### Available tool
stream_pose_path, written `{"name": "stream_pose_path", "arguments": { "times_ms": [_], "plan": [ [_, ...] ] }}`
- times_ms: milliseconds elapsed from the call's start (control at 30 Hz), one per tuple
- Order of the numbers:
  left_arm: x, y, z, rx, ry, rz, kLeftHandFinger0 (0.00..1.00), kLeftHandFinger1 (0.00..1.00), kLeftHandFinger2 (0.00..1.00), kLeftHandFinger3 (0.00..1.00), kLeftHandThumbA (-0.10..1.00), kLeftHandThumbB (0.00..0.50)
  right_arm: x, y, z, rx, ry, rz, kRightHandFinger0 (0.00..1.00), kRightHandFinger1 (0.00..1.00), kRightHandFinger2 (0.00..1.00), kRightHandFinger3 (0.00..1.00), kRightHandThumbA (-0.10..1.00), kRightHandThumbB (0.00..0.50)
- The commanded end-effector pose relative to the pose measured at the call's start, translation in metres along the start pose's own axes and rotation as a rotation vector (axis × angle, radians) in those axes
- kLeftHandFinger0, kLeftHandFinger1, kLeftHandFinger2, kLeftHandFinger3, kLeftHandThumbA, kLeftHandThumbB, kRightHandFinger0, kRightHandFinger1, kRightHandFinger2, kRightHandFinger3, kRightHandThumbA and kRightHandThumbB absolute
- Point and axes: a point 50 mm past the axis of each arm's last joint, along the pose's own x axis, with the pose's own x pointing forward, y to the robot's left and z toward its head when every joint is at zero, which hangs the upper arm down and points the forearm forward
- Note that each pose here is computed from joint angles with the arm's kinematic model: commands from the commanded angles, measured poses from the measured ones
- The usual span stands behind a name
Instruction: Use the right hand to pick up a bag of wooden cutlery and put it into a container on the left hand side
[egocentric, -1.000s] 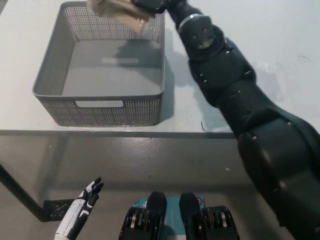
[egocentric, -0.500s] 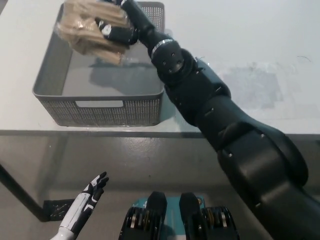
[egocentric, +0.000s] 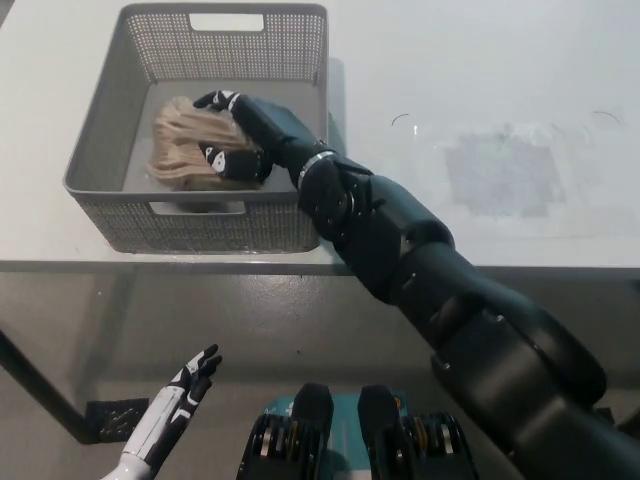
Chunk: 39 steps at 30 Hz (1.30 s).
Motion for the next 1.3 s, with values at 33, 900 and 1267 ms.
{"name": "stream_pose_path", "arguments": {
  "times_ms": [33, 900, 1267],
  "plan": [
    [0.008, 0.010, 0.012, 0.025, -0.038, -0.009, 1.00, 1.00, 1.00, 1.00, 1.00, 0.302, 0.012, -0.019, 0.032, -0.100, -0.072, -0.022, 0.45, 0.70, 0.98, 1.00, 0.15, 0.236],
    [0.010, 0.014, 0.013, 0.039, -0.042, -0.031, 1.00, 1.00, 1.00, 1.00, 0.97, 0.291, 0.000, -0.164, 0.053, 0.078, -0.289, -0.253, 1.00, 1.00, 1.00, 1.00, 1.00, 0.299],
    [0.005, 0.015, 0.007, 0.049, -0.035, -0.042, 1.00, 1.00, 1.00, 1.00, 0.97, 0.276, -0.102, -0.265, 0.033, 0.339, -0.438, -0.536, 1.00, 1.00, 1.00, 1.00, 1.00, 0.345]
  ]
}}
